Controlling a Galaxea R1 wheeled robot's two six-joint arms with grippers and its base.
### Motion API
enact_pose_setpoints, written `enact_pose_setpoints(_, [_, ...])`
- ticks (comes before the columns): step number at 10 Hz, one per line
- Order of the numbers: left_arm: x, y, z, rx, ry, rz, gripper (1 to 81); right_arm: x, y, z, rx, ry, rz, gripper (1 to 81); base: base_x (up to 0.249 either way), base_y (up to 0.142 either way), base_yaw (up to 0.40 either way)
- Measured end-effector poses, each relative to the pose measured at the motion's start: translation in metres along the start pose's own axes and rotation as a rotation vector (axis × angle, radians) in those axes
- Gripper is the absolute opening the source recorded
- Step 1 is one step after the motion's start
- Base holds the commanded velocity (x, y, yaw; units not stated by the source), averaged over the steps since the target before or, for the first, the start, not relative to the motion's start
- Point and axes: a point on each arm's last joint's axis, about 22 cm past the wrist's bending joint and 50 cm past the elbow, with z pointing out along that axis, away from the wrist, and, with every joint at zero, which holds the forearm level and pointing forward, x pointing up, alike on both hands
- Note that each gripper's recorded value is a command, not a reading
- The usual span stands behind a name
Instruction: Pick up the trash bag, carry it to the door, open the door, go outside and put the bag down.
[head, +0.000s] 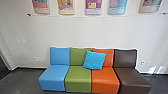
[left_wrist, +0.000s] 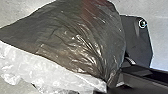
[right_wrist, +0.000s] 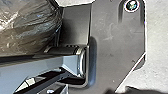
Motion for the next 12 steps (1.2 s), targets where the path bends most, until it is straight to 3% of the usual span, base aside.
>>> enact_pose_setpoints(5, [0.001, 0.003, 0.000, -0.003, 0.001, 0.003, 1.0, 0.000, 0.000, 0.000, 0.000, 0.001, 0.000, 81.1, 0.000, 0.000, -0.284])
enact_pose_setpoints(6, [0.007, 0.005, 0.000, -0.006, 0.011, 0.008, 1.0, 0.006, 0.000, -0.001, -0.001, 0.014, -0.004, 81.1, 0.000, 0.000, -0.284])
enact_pose_setpoints(8, [0.027, 0.006, -0.005, -0.005, 0.059, 0.024, 1.0, 0.026, 0.001, -0.003, -0.004, 0.062, -0.021, 81.1, 0.000, 0.000, -0.284])
enact_pose_setpoints(12, [0.027, 0.009, -0.005, -0.006, 0.062, 0.045, 1.0, 0.025, 0.001, -0.003, -0.003, 0.079, -0.009, 81.1, 0.000, 0.000, -0.284])
